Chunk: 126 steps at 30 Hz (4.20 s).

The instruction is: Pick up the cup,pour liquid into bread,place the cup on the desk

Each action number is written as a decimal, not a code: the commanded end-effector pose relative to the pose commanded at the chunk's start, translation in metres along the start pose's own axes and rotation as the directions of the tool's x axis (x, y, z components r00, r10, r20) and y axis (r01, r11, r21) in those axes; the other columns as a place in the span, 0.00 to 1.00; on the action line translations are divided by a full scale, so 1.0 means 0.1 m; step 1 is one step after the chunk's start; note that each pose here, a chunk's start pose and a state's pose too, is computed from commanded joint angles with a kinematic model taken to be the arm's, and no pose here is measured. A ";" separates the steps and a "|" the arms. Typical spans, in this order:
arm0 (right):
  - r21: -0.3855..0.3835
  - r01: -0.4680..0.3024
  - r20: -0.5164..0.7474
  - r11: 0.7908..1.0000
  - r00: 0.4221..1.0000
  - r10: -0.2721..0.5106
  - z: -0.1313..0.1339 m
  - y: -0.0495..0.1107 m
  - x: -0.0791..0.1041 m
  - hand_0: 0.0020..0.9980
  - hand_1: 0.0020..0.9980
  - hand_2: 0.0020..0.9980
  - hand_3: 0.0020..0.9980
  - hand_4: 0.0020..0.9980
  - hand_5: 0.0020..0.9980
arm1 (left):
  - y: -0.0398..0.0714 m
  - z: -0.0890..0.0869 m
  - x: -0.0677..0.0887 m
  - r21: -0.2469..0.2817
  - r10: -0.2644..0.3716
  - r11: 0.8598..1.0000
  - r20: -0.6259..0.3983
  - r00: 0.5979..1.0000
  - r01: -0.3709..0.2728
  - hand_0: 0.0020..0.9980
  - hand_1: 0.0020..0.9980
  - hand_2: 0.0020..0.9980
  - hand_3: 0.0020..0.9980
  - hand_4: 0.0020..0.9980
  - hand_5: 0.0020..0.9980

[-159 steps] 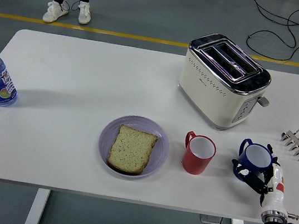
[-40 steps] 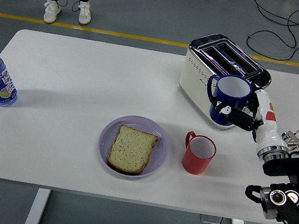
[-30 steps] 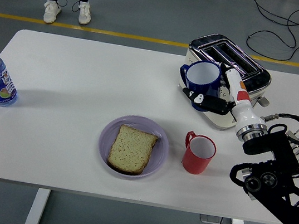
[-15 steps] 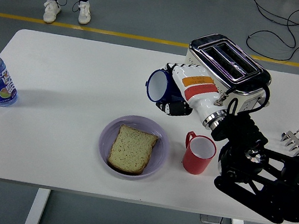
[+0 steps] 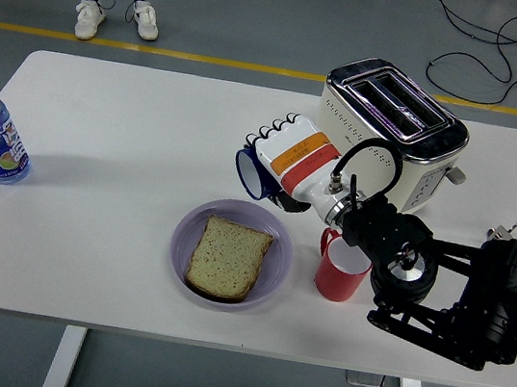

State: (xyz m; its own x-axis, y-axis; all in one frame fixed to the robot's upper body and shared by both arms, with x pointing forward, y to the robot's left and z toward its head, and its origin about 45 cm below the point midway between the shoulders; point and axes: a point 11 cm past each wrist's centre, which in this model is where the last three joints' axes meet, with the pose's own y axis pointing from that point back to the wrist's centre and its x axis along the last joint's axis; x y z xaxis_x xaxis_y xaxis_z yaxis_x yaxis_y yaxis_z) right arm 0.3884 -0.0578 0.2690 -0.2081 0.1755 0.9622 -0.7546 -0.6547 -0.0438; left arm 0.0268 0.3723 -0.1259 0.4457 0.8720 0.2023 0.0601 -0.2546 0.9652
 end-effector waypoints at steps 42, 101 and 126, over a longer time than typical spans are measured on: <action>-0.243 0.169 0.920 0.955 0.352 0.171 0.69 0.68 0.27 0.33 0.30 0.49 0.53 0.70 0.00 | 0.02 0.11 0.09 -0.016 0.017 1.000 0.015 1.000 -0.017 0.66 0.70 0.71 0.61 0.34 0.92; -0.737 0.261 0.602 0.624 -0.165 0.781 1.97 2.41 -0.78 0.37 0.34 0.50 0.54 0.64 0.00 | 0.00 -0.02 -0.04 0.005 -0.007 1.000 0.041 0.999 0.007 0.66 0.69 0.71 0.61 0.34 0.93; -0.788 0.181 0.603 0.589 0.032 0.797 1.43 2.45 -1.70 0.37 0.33 0.49 0.53 0.63 0.00 | 0.00 0.04 -0.05 -0.006 -0.010 1.000 0.039 0.999 0.010 0.66 0.69 0.71 0.60 0.34 0.93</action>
State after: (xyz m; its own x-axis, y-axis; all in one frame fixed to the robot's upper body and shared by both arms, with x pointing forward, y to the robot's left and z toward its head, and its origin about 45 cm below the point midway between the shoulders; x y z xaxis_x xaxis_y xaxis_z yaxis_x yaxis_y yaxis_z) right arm 0.3272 -0.3532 0.1331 -0.2327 -0.9596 0.1578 -0.9722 0.2254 -0.0633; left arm 0.0277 0.3660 -0.1273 0.4797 0.8575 0.1858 0.0595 -0.2430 0.9682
